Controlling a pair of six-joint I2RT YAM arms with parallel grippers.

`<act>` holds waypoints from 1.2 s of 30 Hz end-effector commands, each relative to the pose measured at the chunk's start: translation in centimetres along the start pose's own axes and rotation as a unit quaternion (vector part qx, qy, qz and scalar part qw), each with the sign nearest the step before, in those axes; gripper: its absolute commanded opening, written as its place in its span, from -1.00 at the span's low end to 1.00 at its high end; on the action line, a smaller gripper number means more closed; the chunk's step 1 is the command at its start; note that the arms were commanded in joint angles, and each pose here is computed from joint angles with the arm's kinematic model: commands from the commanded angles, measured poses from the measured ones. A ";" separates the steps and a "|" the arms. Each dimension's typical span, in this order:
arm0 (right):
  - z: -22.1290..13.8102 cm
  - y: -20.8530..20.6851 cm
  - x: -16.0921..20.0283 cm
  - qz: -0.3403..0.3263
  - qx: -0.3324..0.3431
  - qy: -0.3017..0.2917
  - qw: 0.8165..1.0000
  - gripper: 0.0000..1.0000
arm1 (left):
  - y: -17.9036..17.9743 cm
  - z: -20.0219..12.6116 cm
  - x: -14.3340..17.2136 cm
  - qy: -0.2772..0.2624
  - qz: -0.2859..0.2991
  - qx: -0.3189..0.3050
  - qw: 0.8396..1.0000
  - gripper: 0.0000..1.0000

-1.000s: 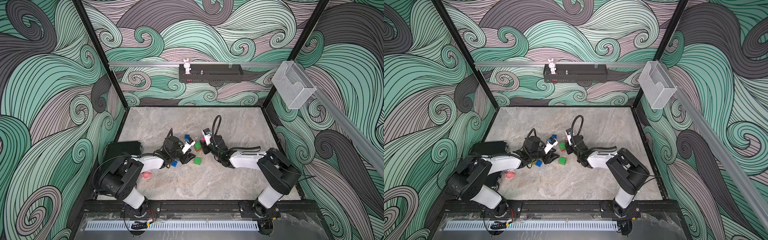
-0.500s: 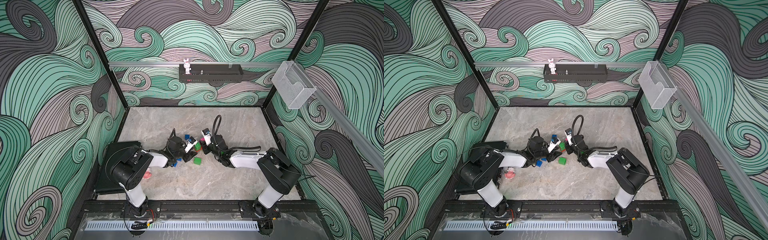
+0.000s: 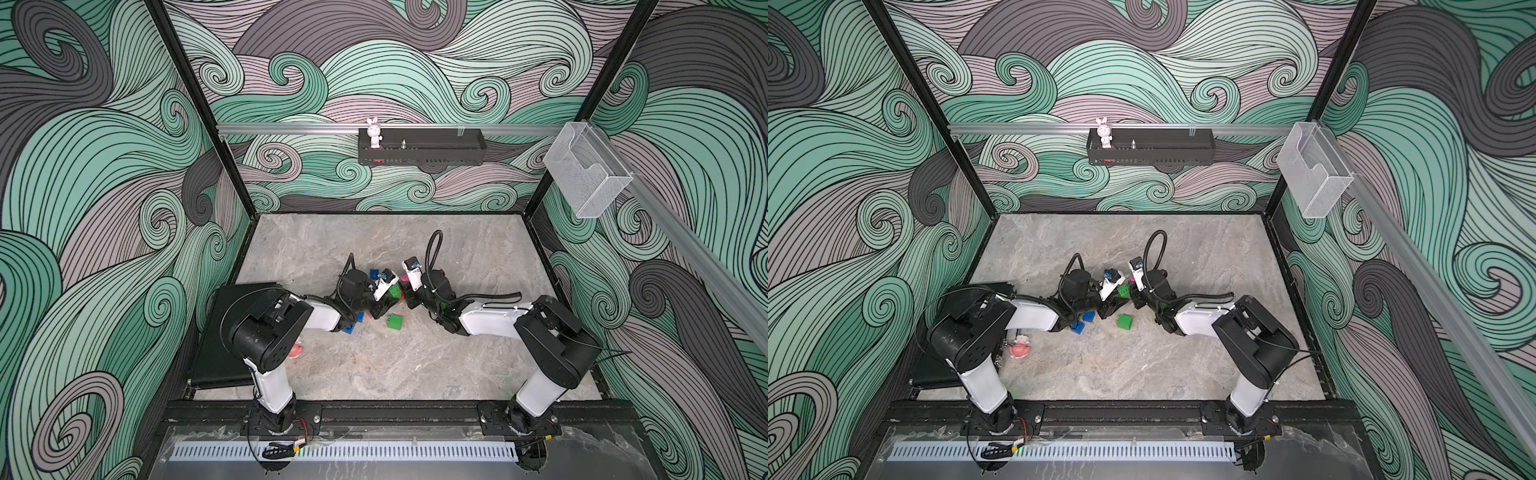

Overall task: Assemble the number 4 with lego
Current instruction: Place the lego brick at the center of the board.

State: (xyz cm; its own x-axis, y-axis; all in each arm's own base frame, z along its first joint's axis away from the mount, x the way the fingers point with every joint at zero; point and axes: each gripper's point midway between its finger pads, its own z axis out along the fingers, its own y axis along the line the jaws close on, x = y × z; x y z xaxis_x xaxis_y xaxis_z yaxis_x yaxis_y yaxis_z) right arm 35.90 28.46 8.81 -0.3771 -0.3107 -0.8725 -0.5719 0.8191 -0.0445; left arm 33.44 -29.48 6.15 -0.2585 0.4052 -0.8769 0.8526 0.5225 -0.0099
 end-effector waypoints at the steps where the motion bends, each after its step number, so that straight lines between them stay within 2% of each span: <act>1: -1.5 1.5 13.9 -0.017 -0.040 0.228 0.973 -1.00 | -0.1 0.9 -1.7 -0.022 0.018 0.007 1.000 -0.13; 6: -1.5 1.4 13.9 -0.016 -0.039 0.229 0.973 -1.00 | -0.5 1.4 -1.3 -0.018 0.020 0.012 1.000 -0.21; 19: -1.5 1.4 14.1 -0.016 -0.039 0.232 0.972 -1.00 | -0.4 1.4 -1.9 -0.034 0.022 0.003 0.999 -0.22; 27: -1.5 1.4 14.1 -0.014 -0.036 0.232 0.972 -1.00 | -0.8 1.6 -0.7 -0.015 0.033 0.003 0.999 -0.39; 31: -1.5 1.3 14.1 -0.013 -0.033 0.233 0.972 -0.94 | -1.1 1.8 0.1 -0.001 0.046 -0.008 0.999 -0.48; 36: -1.6 1.1 13.9 -0.012 -0.029 0.230 0.973 -0.85 | -1.1 1.9 0.7 -0.001 0.038 -0.010 0.999 -0.75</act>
State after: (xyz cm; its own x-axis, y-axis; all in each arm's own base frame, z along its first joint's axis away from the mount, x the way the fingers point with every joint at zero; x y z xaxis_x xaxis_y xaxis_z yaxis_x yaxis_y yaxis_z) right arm 36.00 28.37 8.80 -0.3844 -0.3020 -0.8723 -0.5656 0.8239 -0.0360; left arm 33.98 -30.55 6.06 -0.2116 0.4124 -0.8861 0.8462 0.5309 0.0450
